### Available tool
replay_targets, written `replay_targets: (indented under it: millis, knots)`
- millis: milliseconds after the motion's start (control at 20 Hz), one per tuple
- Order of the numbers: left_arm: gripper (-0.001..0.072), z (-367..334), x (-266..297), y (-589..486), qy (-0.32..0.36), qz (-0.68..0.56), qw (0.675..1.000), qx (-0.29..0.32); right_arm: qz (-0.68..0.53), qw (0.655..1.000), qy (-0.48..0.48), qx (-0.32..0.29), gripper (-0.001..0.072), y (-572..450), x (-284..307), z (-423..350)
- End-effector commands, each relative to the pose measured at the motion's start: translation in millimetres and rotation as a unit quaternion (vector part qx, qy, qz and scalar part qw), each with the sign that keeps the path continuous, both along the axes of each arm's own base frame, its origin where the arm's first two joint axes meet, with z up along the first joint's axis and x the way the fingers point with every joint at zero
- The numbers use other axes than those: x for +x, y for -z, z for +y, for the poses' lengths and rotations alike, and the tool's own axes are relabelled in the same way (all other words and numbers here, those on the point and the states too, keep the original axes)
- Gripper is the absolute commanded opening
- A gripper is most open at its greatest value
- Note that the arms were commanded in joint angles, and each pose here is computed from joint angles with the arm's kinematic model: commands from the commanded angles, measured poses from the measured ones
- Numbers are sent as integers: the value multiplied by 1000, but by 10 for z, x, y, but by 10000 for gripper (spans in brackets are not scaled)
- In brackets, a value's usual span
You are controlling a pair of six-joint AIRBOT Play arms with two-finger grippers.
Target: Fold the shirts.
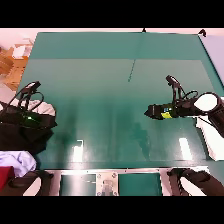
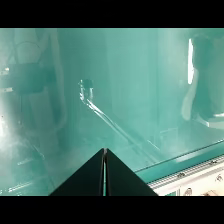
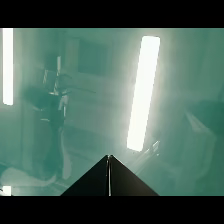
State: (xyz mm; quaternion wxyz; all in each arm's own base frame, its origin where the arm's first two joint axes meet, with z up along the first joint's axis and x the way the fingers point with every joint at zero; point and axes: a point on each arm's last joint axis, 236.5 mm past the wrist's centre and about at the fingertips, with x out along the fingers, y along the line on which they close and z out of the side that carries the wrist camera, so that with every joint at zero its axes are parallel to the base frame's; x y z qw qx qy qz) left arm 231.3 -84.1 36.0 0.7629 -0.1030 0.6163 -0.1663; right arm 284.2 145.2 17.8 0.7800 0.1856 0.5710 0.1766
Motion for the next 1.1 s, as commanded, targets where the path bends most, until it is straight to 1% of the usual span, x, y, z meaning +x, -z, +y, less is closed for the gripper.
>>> replay_targets:
  millis: [0,100,150,200,250,350,450,500,600,700,850,900,950,1000,1050]
  knots:
    - [22,32,29,7,-4,-6,1000,7,0,1000,-1,0,13,-2,-4,9]
    - [23,176,66,48,-28,-5,999,34,0,1000,-1,0,13,-2,-4,9]
    - [265,312,125,69,-45,-13,997,61,0,1000,-1,0,13,-2,-4,9]
    - [674,460,204,82,-53,-30,994,91,0,1000,-1,0,13,-2,-4,9]
    - [720,651,323,74,-57,-58,988,131,0,1000,-1,0,13,-2,-4,9]
    - [720,1060,590,-23,-62,-123,966,218,0,1000,-1,0,13,-2,-4,9]
    - [720,1333,868,-119,-54,-176,942,282,0,1000,-1,0,13,-2,-4,9]
    - [720,1370,968,-63,-48,-180,938,293,0,1000,-1,0,13,-2,-4,9]
    - [720,1365,1098,296,-25,-146,944,295,0,1000,-1,0,13,-2,-4,9]
    - [720,1362,1102,728,16,-93,949,300,0,1000,-1,0,13,-2,-4,9]
    - [720,1359,1004,1282,40,-17,954,295,0,1000,-1,0,13,-2,-4,9]
    - [645,1363,968,1382,44,-1,954,295,0,1000,-1,0,13,-2,-4,9]
    - [411,1375,956,1414,48,5,954,297,0,1000,-1,0,13,-2,-4,9]
    - [138,1391,979,1392,49,0,952,302,0,1000,-1,0,13,-2,-4,9]
    - [20,1406,1025,1339,48,-5,951,305,0,1000,-1,0,13,-2,-4,9]
